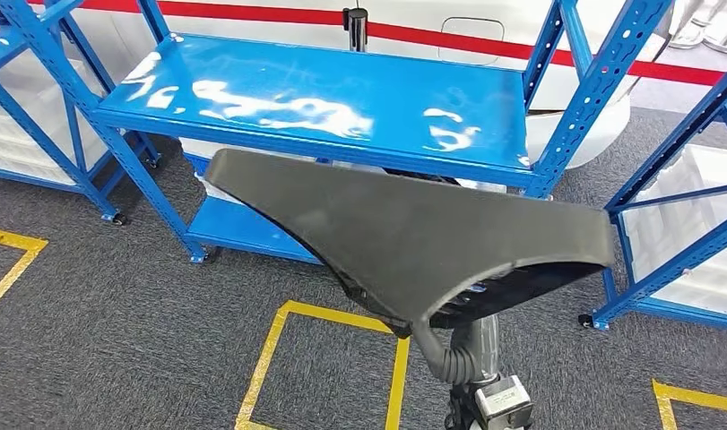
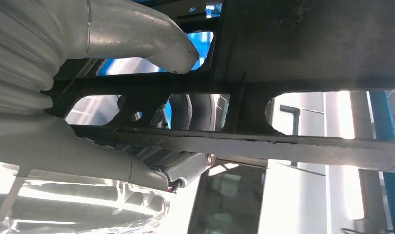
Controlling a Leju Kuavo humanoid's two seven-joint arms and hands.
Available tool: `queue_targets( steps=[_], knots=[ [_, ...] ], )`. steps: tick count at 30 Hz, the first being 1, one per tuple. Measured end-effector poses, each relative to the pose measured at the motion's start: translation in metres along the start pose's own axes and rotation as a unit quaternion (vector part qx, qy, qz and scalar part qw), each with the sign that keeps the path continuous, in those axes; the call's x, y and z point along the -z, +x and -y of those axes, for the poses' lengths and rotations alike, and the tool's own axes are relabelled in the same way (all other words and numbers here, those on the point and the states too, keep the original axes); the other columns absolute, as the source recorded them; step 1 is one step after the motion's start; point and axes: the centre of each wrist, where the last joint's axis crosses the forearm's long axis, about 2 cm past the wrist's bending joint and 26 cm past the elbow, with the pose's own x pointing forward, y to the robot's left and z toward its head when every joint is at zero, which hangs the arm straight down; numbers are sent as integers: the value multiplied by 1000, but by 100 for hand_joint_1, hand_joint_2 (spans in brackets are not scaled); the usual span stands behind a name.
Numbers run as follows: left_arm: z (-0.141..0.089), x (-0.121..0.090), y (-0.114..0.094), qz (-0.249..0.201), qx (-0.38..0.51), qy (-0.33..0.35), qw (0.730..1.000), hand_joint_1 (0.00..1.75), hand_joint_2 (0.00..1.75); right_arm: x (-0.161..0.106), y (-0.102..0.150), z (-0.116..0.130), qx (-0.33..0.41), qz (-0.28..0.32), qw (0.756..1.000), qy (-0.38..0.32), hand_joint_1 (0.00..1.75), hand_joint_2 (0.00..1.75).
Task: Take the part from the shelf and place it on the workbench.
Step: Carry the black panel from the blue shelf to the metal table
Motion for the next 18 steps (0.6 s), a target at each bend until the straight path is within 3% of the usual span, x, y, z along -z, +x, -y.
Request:
queue_targets(
  steps=[7, 18],
  knots=[
    [-12, 4, -2, 5, 11, 45, 999, 0, 175, -13, 1, -8, 7, -17, 1000, -14, 175, 175],
    [-3, -3, 11, 29, 47, 38, 998, 0, 175, -15, 1, -2, 28, -24, 999, -33, 175, 175]
  ],
)
